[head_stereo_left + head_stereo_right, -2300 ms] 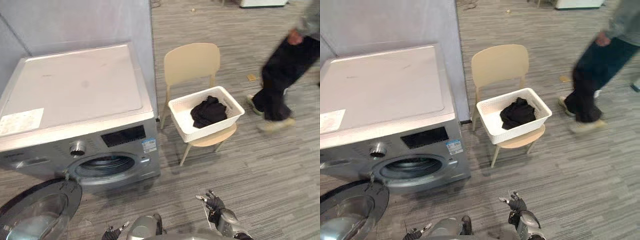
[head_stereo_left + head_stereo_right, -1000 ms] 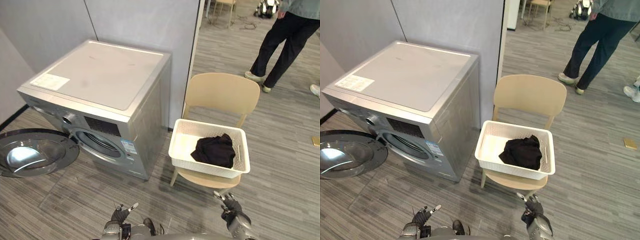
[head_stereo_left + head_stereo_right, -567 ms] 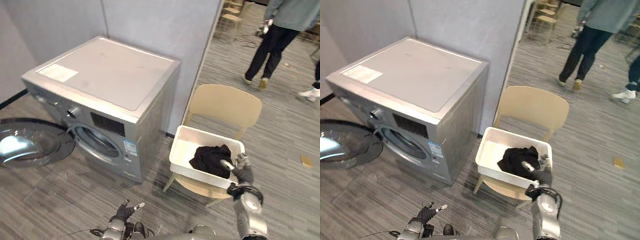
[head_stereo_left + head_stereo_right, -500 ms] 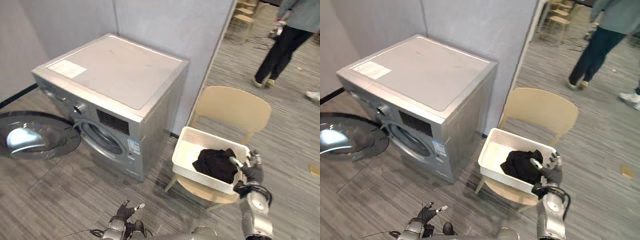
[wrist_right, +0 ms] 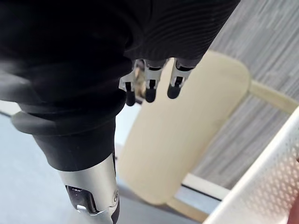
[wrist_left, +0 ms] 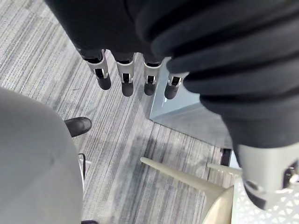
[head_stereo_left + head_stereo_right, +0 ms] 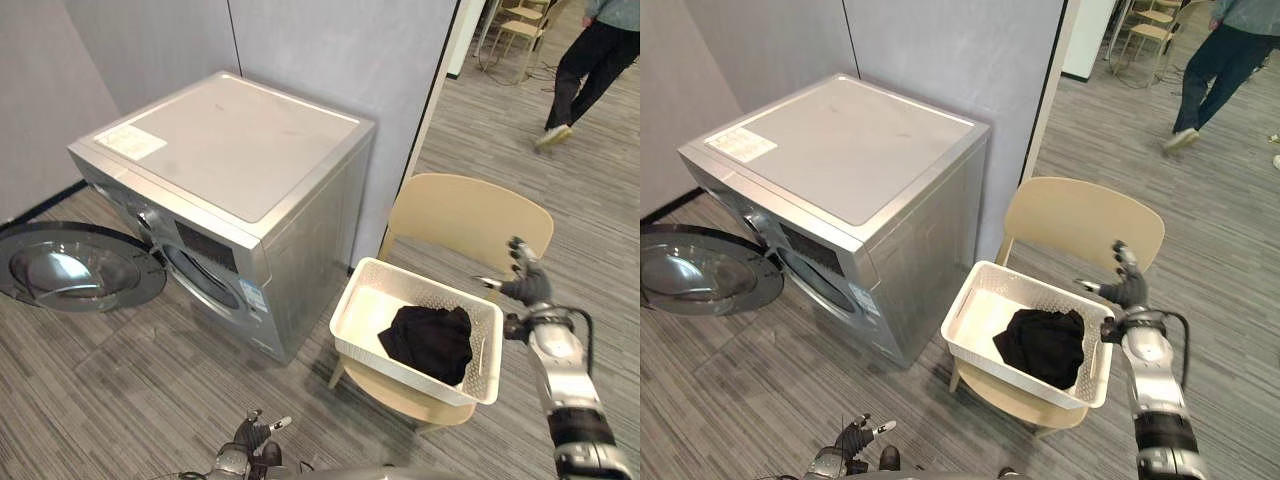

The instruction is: Pick up the laundry basket with both hands and put the clothes into the washing machine.

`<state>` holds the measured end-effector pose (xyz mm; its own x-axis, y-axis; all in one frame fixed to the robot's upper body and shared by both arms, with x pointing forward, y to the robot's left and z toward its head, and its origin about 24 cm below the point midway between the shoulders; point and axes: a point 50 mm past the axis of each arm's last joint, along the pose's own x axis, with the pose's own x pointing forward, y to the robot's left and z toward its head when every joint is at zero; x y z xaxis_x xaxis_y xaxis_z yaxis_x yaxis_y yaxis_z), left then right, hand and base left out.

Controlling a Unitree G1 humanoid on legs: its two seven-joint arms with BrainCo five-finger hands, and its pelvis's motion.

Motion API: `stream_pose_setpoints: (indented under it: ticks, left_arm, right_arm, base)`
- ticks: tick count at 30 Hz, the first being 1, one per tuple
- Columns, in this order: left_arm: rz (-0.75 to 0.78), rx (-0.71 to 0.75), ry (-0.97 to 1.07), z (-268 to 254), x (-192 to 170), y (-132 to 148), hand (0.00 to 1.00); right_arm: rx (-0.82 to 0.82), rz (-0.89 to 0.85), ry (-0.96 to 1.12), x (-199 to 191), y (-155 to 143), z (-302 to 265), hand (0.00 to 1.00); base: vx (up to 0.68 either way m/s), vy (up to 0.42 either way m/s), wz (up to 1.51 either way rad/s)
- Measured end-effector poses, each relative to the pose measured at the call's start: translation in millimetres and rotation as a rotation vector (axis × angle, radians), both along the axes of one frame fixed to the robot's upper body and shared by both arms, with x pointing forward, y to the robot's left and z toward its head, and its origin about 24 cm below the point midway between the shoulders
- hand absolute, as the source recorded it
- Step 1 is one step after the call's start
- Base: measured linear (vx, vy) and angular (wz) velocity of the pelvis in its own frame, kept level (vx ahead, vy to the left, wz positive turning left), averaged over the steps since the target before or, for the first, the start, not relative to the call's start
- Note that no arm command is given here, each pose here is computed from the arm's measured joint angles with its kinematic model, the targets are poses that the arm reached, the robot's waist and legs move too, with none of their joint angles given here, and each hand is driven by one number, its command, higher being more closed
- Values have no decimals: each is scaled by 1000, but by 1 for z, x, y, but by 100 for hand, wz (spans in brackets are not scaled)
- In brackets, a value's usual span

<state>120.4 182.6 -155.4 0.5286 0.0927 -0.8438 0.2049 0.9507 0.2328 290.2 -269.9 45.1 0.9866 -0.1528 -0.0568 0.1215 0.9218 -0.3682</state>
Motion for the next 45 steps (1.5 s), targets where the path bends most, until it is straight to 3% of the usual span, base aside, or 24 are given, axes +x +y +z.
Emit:
stream_pose_setpoints:
  ticks: [3, 12, 21, 24, 33, 45]
  left_arm:
    - [-58, -2, -37, 4, 12, -8, 0]
    - [-130, -13, -177, 20, 47, -24, 0]
    - [-49, -67, -255, 30, 59, -34, 0]
    - [-50, -74, -276, 33, 61, -36, 0]
    - [-125, -97, -390, 54, 76, -52, 0]
    - [-111, -160, -665, 111, 106, -60, 0]
  right_arm:
    - [-10, 47, 42, 15, 8, -2, 0]
    - [26, -74, 239, 44, -8, -15, 0]
    - [310, -348, 37, 56, -41, 25, 0]
    - [308, -375, 7, 57, -47, 34, 0]
    - [194, -412, -39, 56, -74, 65, 0]
    - [-196, -216, 58, 67, -61, 78, 0]
  base:
    - [-88, 33, -1]
    - [-74, 20, 0]
    - [-48, 10, -2]
    - [7, -13, -4]
    - [15, -12, -7]
    - [-21, -34, 8]
